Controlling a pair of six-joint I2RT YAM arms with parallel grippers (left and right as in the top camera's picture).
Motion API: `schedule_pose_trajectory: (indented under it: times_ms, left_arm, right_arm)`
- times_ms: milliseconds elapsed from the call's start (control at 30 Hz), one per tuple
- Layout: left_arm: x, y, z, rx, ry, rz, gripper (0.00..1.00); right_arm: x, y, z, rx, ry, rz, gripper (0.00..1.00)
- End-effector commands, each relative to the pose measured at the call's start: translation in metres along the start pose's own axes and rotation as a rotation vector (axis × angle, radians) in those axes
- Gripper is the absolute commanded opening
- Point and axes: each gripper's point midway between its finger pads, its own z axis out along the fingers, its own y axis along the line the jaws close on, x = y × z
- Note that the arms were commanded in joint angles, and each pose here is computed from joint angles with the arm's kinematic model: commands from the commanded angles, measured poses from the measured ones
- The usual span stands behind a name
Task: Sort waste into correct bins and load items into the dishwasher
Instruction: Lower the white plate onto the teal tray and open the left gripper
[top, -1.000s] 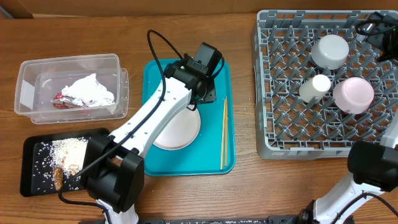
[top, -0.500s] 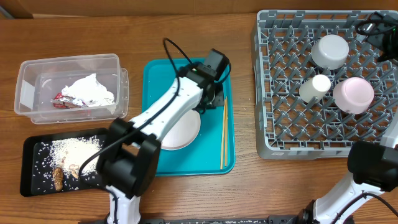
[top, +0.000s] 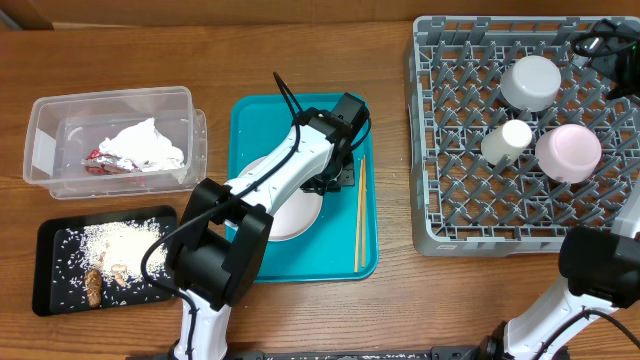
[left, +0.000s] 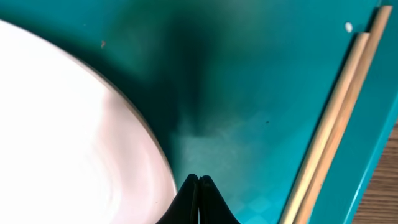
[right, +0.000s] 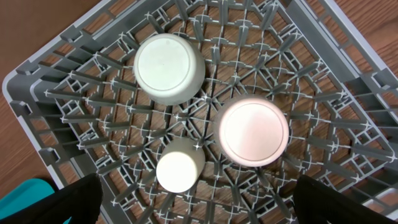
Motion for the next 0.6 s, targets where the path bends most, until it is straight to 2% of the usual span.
schedule_pose_trajectory:
  times_ms: [0,333,567]
  left_arm:
    - [0.002,0.001,0.011,-0.025,0.017,0.005,0.04]
    - [0.001,0.006,0.013,-0.048,0.012,0.021,0.04]
    - [-0.006,0.023,0.011,-0.141,-0.028,0.029,0.04]
  right_arm:
    - [-0.001,0.000,0.000,-0.003,-0.006,0.005,1.00]
    - [-0.001,0.000,0.000,-0.002,-0.006,0.005,1.00]
    - [-0.001,0.000,0.000,-0.002,-0.006,0.005,1.00]
